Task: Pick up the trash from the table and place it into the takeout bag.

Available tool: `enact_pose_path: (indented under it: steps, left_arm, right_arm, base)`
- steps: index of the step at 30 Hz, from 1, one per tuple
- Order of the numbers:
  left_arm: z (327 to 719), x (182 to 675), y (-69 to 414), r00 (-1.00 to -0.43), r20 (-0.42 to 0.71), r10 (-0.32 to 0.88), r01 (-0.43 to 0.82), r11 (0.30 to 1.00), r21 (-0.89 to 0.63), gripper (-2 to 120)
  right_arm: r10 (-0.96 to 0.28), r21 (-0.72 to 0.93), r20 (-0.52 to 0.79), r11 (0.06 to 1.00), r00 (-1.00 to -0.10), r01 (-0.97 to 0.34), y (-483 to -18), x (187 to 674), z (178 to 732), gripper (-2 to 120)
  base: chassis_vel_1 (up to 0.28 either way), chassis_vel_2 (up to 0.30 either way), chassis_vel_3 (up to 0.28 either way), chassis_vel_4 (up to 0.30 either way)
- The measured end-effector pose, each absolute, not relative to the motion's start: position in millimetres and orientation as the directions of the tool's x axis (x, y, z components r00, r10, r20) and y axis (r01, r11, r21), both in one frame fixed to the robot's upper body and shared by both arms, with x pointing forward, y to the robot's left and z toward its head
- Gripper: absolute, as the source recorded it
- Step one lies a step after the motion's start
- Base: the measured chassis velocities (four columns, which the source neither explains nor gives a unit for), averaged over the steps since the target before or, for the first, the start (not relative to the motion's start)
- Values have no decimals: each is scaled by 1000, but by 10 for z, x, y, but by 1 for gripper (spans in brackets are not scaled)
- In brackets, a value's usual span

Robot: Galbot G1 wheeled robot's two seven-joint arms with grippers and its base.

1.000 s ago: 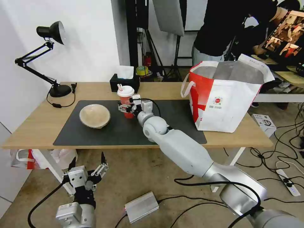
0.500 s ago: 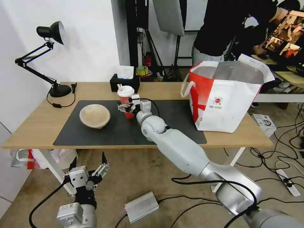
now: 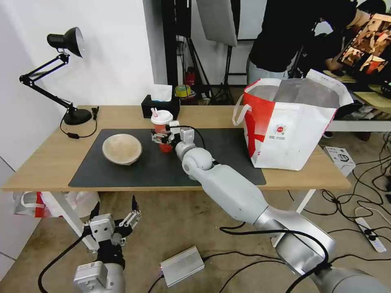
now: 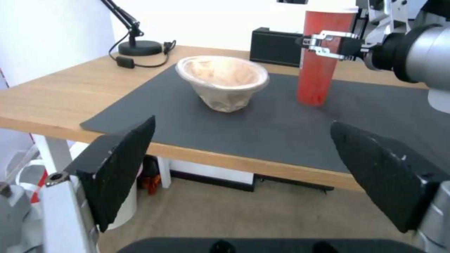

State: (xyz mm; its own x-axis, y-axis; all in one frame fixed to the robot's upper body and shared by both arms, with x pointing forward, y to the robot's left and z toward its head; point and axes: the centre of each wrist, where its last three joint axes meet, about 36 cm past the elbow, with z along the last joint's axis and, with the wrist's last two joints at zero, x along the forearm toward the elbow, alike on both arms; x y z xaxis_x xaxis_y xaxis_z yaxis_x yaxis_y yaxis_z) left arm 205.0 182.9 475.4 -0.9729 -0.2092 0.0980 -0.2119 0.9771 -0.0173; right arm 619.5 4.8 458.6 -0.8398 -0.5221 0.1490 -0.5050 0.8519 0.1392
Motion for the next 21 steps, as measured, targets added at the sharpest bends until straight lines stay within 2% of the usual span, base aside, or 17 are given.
enact_pose_path:
  steps: [21]
  left_arm:
    - [4733, 2058, 1810, -975, 98, -199, -201, 979, -17, 100]
  right_arm:
    - [-524, 173, 150, 849, -838, -500, 87, 6353, 4552, 100]
  base:
    - [0, 0, 0, 0]
